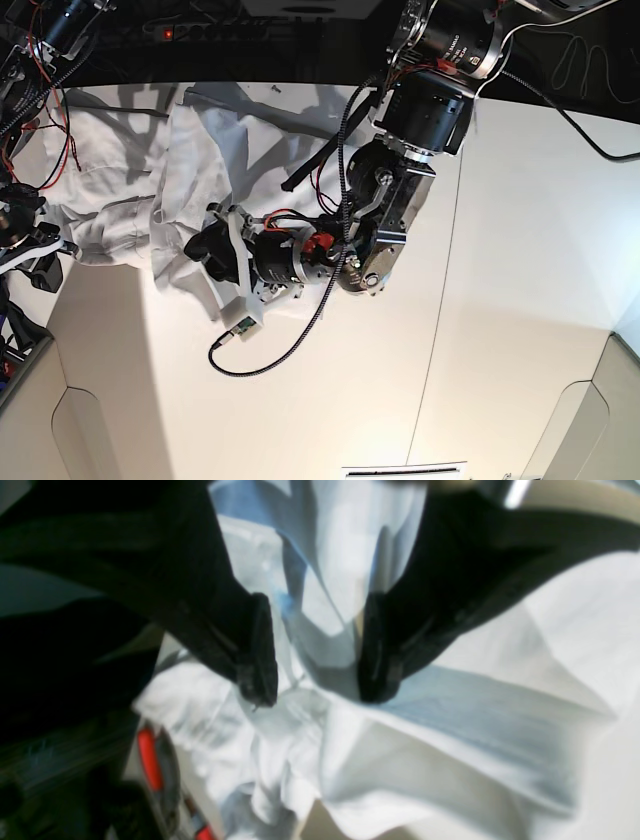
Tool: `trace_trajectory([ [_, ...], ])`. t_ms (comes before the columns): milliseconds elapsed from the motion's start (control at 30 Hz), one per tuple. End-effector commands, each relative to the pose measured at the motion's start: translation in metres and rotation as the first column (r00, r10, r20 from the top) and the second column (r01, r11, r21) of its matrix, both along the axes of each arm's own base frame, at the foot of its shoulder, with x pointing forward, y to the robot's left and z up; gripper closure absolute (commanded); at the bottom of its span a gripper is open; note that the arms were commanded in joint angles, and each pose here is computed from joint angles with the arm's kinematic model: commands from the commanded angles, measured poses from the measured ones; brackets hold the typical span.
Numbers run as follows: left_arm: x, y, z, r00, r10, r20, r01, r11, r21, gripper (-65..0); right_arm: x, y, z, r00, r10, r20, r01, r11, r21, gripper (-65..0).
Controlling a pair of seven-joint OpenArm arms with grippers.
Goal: Layout the t-shirt on the table in an organized manner, then fold the t-shirt properly
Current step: 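Push the bunched shirt together with the left gripper near the right gripper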
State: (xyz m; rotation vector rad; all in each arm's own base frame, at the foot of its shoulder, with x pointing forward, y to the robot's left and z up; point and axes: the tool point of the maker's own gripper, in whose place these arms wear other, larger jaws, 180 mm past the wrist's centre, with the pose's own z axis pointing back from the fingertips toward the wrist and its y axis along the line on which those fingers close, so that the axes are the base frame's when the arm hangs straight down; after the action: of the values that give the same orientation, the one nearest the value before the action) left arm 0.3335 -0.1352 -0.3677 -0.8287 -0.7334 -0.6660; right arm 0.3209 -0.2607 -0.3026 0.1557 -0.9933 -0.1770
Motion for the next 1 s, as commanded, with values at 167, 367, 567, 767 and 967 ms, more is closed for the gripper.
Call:
trace_trajectory([
  [167, 0.015, -0.01, 0.012, 0.996, 0.026, 0.081, -0.03, 0.999, 0.041, -30.5, 0.007, -0.002, 0.017, 0.998, 0.007, 0.061, -0.006, 1.0, -0.015, 0.0],
  [367, 0.022, -0.011, 0.005, 0.988, 0.071, 0.138, -0.088, 0.989, 0.119, -30.5, 0.008, 0.0, 0.019, 0.997, 0.012, 0.07, -0.012, 1.0, 0.0, 0.0],
  [567, 0.001, -0.035, 0.014, 0.982, -0.065, 0.175, 0.049, 0.995, 0.09, -30.5, 0.008, 0.0, 0.019, 0.997, 0.012, 0.07, -0.012, 1.0, -0.001, 0.0],
  [767, -0.003, -0.041, 0.022, 0.967, -0.143, 0.211, 0.127, 0.988, 0.088, -30.5, 0.008, 0.0, 0.019, 0.997, 0.012, 0.07, -0.012, 1.0, -0.001, 0.0],
  [967, 0.0, -0.05, 0.041, 0.953, -0.139, 0.271, 0.143, 0.99, 0.006, -30.5, 0.009, 0.001, 0.02, 0.997, 0.016, 0.079, -0.016, 1.0, 0.011, 0.0],
])
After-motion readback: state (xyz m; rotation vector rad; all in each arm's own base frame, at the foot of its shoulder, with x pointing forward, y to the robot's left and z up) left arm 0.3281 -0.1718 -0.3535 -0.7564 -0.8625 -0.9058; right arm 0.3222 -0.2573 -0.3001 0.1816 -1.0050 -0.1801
